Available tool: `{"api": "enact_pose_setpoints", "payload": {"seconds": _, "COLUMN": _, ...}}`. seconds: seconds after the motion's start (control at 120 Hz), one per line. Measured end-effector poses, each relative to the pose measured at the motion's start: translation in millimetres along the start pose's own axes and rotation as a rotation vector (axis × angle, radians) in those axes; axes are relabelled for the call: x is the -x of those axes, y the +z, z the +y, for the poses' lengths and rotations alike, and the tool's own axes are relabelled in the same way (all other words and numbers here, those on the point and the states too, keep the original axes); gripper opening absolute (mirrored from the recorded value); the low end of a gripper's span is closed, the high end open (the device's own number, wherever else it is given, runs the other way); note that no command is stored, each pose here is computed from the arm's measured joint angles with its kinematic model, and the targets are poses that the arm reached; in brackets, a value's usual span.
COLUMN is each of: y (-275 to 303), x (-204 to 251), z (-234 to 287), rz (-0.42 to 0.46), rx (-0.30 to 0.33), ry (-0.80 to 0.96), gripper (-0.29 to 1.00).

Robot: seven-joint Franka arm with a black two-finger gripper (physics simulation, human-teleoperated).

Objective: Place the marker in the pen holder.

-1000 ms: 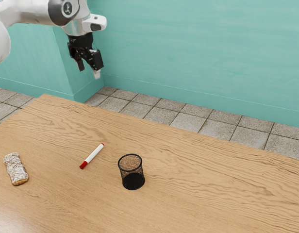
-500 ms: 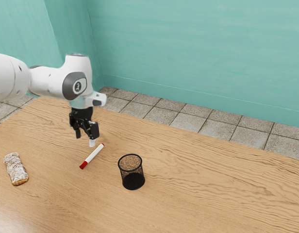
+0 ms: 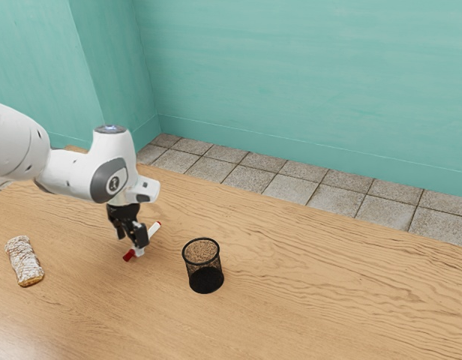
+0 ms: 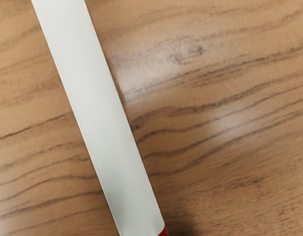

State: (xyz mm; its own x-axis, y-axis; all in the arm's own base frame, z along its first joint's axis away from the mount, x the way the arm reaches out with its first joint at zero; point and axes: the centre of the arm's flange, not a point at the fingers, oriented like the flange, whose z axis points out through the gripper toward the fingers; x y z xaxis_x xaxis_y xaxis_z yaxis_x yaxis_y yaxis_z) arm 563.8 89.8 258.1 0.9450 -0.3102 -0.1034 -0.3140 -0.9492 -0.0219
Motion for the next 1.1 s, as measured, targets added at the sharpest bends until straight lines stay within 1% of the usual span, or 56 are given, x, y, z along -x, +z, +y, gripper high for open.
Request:
{"api": "enact_pose_setpoints", "payload": {"seconds": 0.2, "y": 9, "x": -2, "z": -2, "rz": 0.022, "rx": 0.007, "ry": -0.037, "gripper": 0.68}}
{"api": "enact_pose_setpoints", "payload": {"seconds": 0.4, "y": 12, "x": 3, "z": -8, "rz": 0.009, "rx": 0.015, "ry": -0.107, "gripper": 0.68}}
{"api": "enact_pose_setpoints", "payload": {"seconds": 0.55, "y": 15, "x": 2, "z": -8, "rz": 0.000, "rx": 0.017, "ry": -0.144, "gripper": 0.62}}
{"api": "enact_pose_setpoints", "payload": {"seconds": 0.633, "y": 15, "x": 1, "z": -8, "rz": 0.001, "rx": 0.016, "ry": -0.160, "gripper": 0.56}}
{"api": "enact_pose_setpoints", "payload": {"seconds": 0.95, "y": 11, "x": -1, "z": -7, "rz": 0.007, "rx": 0.014, "ry": -0.203, "gripper": 0.20}}
{"api": "enact_pose_setpoints", "payload": {"seconds": 1.1, "y": 12, "x": -1, "z": -7, "rz": 0.007, "rx": 0.014, "ry": -0.216, "gripper": 0.07}}
